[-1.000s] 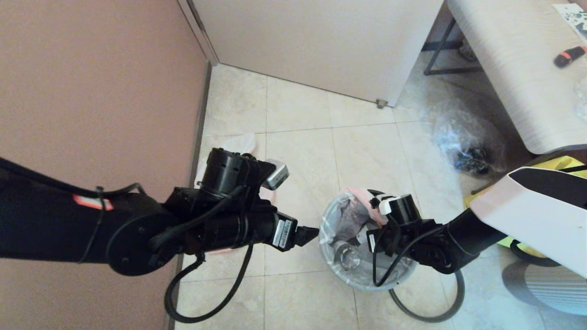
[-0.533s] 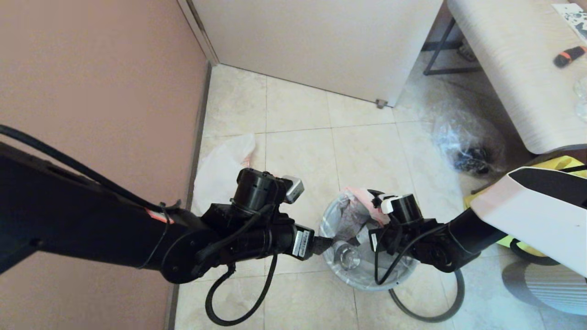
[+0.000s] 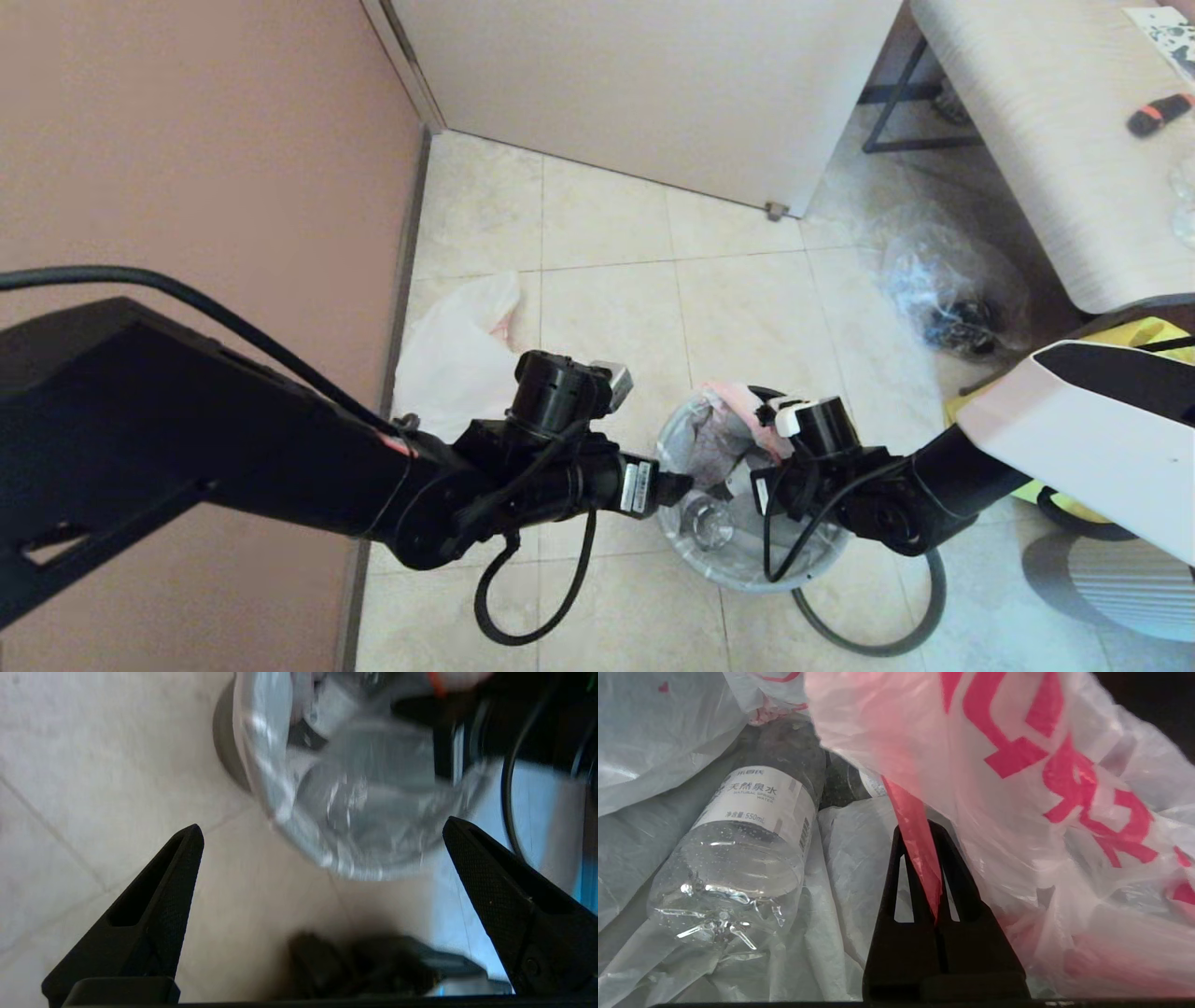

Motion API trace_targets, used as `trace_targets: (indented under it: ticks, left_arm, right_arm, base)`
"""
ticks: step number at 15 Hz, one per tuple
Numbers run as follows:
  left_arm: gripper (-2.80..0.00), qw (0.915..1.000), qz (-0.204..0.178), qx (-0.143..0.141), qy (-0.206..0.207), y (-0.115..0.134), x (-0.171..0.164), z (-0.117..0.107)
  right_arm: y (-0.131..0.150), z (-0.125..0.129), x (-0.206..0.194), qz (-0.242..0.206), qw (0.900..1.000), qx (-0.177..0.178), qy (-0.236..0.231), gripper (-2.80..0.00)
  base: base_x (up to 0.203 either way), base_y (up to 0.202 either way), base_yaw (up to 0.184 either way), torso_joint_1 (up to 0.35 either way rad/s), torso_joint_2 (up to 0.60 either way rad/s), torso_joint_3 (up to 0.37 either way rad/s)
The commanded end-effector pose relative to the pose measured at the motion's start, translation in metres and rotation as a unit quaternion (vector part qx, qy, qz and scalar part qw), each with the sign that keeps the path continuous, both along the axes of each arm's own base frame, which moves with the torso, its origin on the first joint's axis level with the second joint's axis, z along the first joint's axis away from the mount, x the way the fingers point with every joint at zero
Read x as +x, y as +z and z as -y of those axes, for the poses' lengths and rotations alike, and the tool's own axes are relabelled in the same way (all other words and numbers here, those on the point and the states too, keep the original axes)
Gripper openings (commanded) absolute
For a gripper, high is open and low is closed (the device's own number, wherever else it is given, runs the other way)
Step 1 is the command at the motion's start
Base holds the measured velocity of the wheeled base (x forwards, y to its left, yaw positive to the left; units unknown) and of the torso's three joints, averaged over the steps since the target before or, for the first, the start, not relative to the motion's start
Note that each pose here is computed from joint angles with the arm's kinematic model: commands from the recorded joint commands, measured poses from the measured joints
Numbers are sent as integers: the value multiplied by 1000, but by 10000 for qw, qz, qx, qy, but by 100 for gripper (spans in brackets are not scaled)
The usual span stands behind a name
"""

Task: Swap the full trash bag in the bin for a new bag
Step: Place the trash bag on the floor

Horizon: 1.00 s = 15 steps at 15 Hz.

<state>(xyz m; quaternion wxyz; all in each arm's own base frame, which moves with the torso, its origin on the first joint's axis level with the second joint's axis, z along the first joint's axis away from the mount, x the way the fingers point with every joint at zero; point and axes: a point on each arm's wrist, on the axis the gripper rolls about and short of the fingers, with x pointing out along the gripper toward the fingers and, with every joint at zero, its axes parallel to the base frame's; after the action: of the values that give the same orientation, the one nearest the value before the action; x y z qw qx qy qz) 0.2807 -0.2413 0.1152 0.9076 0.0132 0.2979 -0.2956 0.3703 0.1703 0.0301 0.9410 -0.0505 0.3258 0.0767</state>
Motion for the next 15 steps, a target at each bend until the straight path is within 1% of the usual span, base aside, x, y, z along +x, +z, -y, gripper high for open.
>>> trace_targets:
  ticks: [1,2,3,4,8,11,13,15]
  left_arm:
    - [0,10000,-47,25,5,-6,2,4]
    - [0,9999,-102,-22,0,-6,-2,6]
    - [0,9999,-148,-9,23,-10,-1,7]
    - [-280,9997,-216,50,60,-17,1,5]
    - [-280,9997,-237,-20,115,-17,2,5]
    - [-280,9995,-298,50,129,-24,4,6]
    - [-280,9992,-298,140,210,-30,6,7]
    - [-280,9992,-306,161,203,-33,8,9]
  right_arm:
    - [-1,0,0,-6,10000,-18,-3,-280]
    - [-1,0,0,-6,10000,-18,-3,-280]
    - [-1,0,0,-9,10000,-20,-3,-280]
    - [-1,0,-1,-19,10000,-24,-3,-280]
    - [-2,-1,-1,-19,10000,-80,37,-280]
    - [-1,-2,-1,-10,10000,-82,46,-280]
    - [-1,-2,-1,-3,10000,-78,46,-280]
    - [-1,-2,-2,-3,10000,-78,53,-280]
  base:
    - [0,0,0,0,0,0]
    - [0,0,0,0,0,0]
    - [0,0,0,0,0,0]
    - [0,0,0,0,0,0]
    - [0,0,0,0,0,0]
    - [0,0,0,0,0,0]
    - [0,0,0,0,0,0]
    - [0,0,0,0,0,0]
